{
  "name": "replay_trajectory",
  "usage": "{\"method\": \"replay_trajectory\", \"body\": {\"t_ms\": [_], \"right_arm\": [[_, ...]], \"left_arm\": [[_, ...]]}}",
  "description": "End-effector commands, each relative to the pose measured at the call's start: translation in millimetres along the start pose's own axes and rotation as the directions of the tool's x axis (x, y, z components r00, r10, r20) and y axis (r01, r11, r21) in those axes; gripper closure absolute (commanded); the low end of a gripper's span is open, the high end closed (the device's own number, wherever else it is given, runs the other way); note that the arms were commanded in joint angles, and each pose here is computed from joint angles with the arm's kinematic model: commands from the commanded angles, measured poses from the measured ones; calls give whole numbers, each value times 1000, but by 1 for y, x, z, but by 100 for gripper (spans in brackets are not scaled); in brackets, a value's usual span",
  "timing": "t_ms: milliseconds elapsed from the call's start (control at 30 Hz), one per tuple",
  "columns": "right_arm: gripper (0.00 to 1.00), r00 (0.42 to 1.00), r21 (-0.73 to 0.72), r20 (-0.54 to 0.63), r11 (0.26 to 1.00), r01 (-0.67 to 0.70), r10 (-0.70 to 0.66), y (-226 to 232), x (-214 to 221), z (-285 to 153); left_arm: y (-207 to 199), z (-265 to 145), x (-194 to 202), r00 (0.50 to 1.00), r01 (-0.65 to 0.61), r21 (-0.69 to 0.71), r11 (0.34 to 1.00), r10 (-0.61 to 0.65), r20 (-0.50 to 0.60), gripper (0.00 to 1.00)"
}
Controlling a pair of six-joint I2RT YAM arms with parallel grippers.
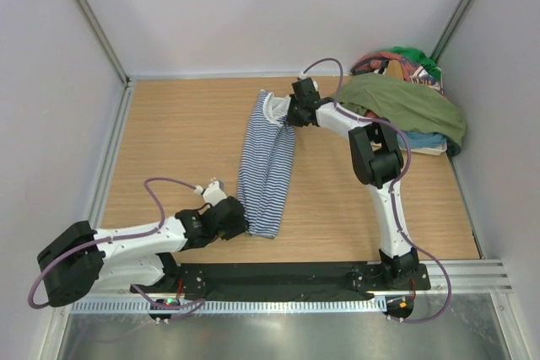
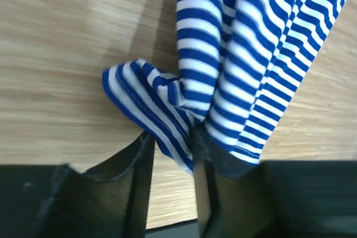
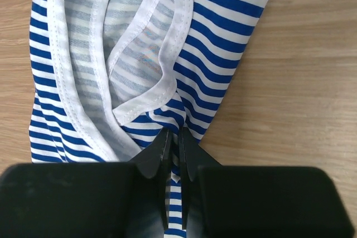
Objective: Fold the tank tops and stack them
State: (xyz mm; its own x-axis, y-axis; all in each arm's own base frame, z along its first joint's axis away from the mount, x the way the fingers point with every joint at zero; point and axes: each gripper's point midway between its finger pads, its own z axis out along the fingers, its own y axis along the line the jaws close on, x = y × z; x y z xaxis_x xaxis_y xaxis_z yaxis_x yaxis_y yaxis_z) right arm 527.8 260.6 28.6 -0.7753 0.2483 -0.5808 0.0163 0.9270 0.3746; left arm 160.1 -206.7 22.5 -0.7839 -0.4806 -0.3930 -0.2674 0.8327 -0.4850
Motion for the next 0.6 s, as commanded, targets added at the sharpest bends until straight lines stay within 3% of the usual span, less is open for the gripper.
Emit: {"method": "replay_trajectory", "body": {"t_ms": [0,33,67,167,367,567], "right_arm": [[88,999,7,30,999,44,-44,-4,-15,9],[87,998,1,38,999,49,-49,-1,-19,8],[87,998,3,38,998,55,-55,-2,-20,10],[85,997,4,45,998,67,-67,-4,-25,13],[77,992,-47,46,992,119,-117,7,-32,19],[50,988,-87,71,985,146,-140,23,-49,7]], "left_arm": [[3,-2,2,997,-19,-54,998,23,68,63],[3,-6,1,997,-38,-80,996,44,70,57],[6,-5,2,996,-60,-99,993,67,67,45],[8,-9,4,995,-83,-113,990,89,49,33],[9,-23,3,996,-84,-73,994,87,37,32],[4,-42,-13,993,-105,-33,994,107,59,29]]}}
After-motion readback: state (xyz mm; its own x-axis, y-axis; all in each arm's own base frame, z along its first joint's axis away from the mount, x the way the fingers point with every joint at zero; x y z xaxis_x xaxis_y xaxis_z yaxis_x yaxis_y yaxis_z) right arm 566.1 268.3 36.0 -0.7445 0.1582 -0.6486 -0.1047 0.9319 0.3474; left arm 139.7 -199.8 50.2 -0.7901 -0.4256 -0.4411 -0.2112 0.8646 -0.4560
